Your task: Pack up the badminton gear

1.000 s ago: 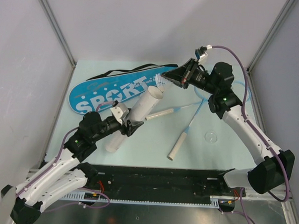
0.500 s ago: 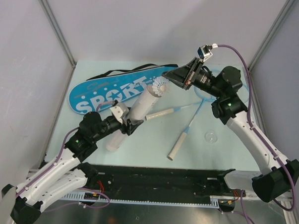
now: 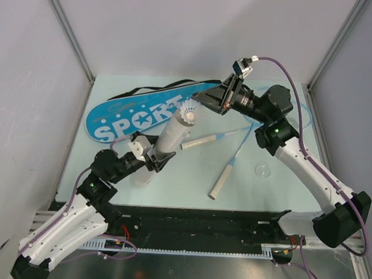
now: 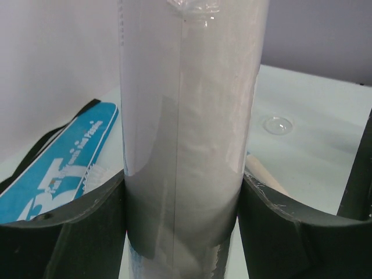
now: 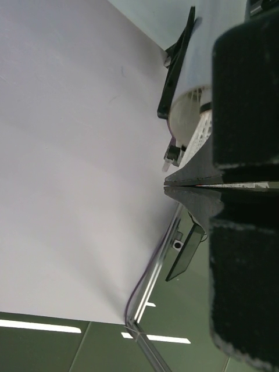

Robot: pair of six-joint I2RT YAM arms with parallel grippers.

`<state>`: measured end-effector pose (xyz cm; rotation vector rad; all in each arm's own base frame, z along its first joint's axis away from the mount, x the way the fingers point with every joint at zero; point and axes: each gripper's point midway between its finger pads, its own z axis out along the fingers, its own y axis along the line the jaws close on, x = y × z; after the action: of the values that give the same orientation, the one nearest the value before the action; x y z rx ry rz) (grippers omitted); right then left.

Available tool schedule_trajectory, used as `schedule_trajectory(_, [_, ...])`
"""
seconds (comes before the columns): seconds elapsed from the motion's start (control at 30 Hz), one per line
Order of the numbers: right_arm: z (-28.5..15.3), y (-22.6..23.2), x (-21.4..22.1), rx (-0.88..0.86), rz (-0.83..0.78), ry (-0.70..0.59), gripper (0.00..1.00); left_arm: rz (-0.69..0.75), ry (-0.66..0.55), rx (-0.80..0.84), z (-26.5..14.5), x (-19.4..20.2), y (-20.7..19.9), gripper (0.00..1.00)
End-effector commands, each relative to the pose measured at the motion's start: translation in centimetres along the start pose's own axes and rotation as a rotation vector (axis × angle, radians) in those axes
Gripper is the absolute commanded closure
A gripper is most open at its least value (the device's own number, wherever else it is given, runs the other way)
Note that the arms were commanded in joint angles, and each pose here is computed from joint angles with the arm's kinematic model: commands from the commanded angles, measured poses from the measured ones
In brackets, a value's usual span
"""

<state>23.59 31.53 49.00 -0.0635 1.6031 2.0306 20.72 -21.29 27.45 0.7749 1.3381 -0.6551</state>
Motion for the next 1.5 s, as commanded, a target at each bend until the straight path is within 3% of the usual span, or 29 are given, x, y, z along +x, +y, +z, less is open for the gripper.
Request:
schedule_trajectory(0.0, [0.5,1.2,0.6,-0.056,-0.004,0.023,1.00,0.078,-0.158,0.025,-0.3,-4.0,-0.4,0.64])
schedule_trajectory(0.27, [1.1,1.3,1.5,-0.081,0.029,0.064,1.00,0.090,-0.177,0.018,-0.6,-4.3,-0.3,0.64])
schedule_trajectory(0.37, [1.2,-0.7,1.6,-0.023,-0.026,0.067,1.00,0.096,-0.196,0.006,-0.9,-4.8,-0.2,0.64])
schedule_trajectory(0.47, [0.4,-3.7,1.8,0.118,-0.184,0.052,1.00,0.098,-0.201,-0.005,-1.0,-4.9,0.0,0.64])
schedule_trajectory(0.53, [0.0,-4.2,1.6,0.157,-0.326,0.034,0.84,0.095,-0.202,-0.008,-1.1,-4.9,0.0,0.64])
schedule_trajectory(0.63, [-0.1,-6.3,1.9,0.256,-0.401,0.082,0.72,0.089,-0.197,0.001,-0.9,-4.8,-0.1,0.64])
schedule_trajectory(0.8, [-0.3,-6.2,3.0,0.253,-0.549,0.161,0.45,0.106,-0.181,-0.015,-0.8,-4.5,0.3,0.64])
schedule_trajectory(0.87, [-1.0,-6.8,3.0,0.292,-0.625,0.193,0.42,0.111,-0.174,-0.025,-0.8,-4.4,0.5,0.64])
schedule_trajectory(1.1, [-3.5,-6.8,-2.0,0.532,-0.849,0.038,0.22,0.108,-0.142,-0.107,-0.9,-4.3,2.0,0.66])
schedule_trajectory(1.2, [-2.6,-9.5,-3.1,0.568,-0.813,-0.020,0.18,0.006,-0.138,-0.288,-1.8,-5.1,4.9,0.64])
schedule_trajectory(1.23, [-2.4,-10.9,-3.4,0.595,-0.793,-0.031,0.18,-0.020,-0.130,-0.421,-2.9,-5.3,7.0,0.64])
schedule_trajectory(1.27, [-2.0,-11.9,-4.0,0.615,-0.780,-0.062,0.17,-0.035,-0.079,-0.478,-3.5,-4.5,7.7,0.64])
schedule_trajectory(1.33, [-1.8,-16.0,-5.7,0.747,-0.683,-0.153,0.18,-0.063,-0.095,-0.626,-5.6,-5.7,9.8,0.64])
schedule_trajectory(1.4, [-2.2,-19.0,-7.7,0.860,-0.595,-0.281,0.17,-0.051,-0.101,-0.686,-6.8,-5.8,10.5,0.63])
schedule_trajectory(1.47, [-1.1,-22.8,-7.9,0.899,-0.482,-0.321,0.16,-0.047,-0.122,-0.751,-8.1,-6.0,11.2,0.62])
